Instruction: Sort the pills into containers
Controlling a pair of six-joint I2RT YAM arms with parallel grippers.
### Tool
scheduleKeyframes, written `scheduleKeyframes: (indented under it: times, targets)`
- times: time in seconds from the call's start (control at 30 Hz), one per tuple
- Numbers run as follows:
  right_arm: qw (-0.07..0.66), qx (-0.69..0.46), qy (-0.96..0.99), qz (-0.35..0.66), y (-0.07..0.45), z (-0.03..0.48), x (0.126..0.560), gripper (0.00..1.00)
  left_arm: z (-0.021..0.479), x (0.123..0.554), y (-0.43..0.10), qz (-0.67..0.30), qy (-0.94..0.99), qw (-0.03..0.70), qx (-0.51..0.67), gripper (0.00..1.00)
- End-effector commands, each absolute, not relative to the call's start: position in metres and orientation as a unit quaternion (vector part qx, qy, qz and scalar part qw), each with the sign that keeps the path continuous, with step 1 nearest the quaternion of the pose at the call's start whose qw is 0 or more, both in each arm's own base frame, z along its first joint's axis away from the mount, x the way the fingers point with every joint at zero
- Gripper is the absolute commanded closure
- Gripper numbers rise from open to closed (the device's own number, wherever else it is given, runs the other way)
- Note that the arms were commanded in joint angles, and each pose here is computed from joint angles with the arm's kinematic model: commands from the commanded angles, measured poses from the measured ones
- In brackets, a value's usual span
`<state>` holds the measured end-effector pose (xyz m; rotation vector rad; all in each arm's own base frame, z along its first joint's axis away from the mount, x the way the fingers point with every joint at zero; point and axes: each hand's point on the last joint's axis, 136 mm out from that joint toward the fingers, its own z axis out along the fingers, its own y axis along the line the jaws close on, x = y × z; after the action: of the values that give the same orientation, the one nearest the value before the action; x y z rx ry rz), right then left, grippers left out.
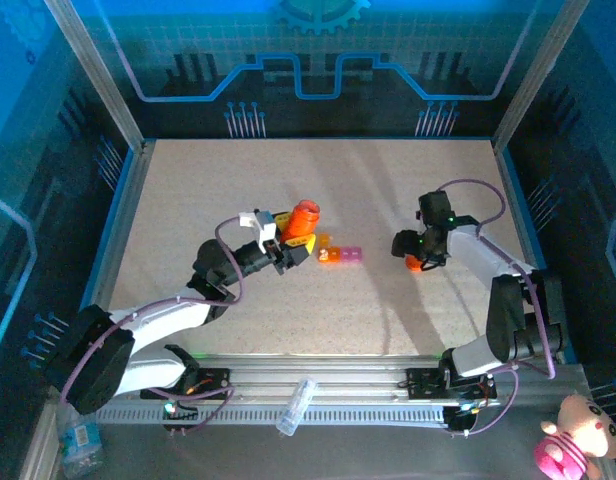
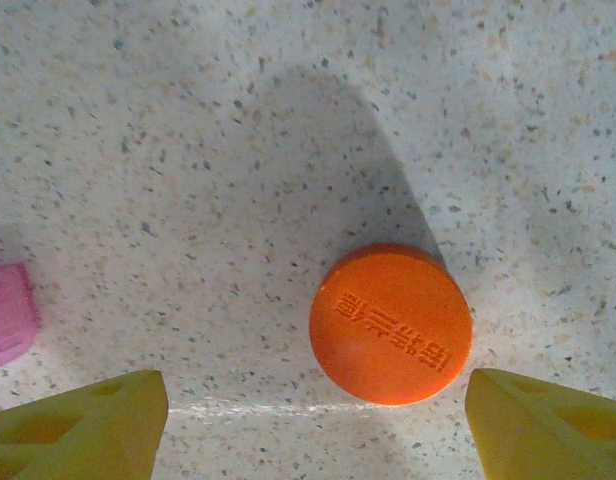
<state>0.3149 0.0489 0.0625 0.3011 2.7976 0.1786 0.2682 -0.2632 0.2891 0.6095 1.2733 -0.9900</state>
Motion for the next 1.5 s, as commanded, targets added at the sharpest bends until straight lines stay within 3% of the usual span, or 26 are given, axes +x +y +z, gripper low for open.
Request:
scheduleKeyframes:
  times: [0.0,0.3,0.53,0.8,1.2,1.47]
  targets:
    - [0.136,0.106,0.984,0.044,0.042,0.048,0.306,0.21,0.310,0.261,-0.261,-0.422,0.508,0.696,0.281,1.00]
    - [0.113,0.106,0.988,0.009,0.031,0.035,0.304,0.22,0.294,0.264,-0.261,-0.420,0.510,0.698,0.277,1.00]
    - [0.133,0.097,0.985,0.043,0.043,0.049,0.307,0.22,0.286,0.266,-0.260,-0.420,0.517,0.696,0.269,1.00]
    - [0.192,-0.016,0.972,0.133,0.109,0.083,0.332,0.21,0.271,0.269,-0.254,-0.408,0.536,0.693,0.256,1.00]
    - [0.147,-0.082,0.968,0.183,0.195,0.057,0.383,0.22,0.265,0.273,-0.244,-0.382,0.551,0.702,0.239,1.00]
    - [0.113,-0.089,0.968,0.205,0.219,0.034,0.377,0.24,0.263,0.275,-0.242,-0.372,0.556,0.703,0.240,1.00]
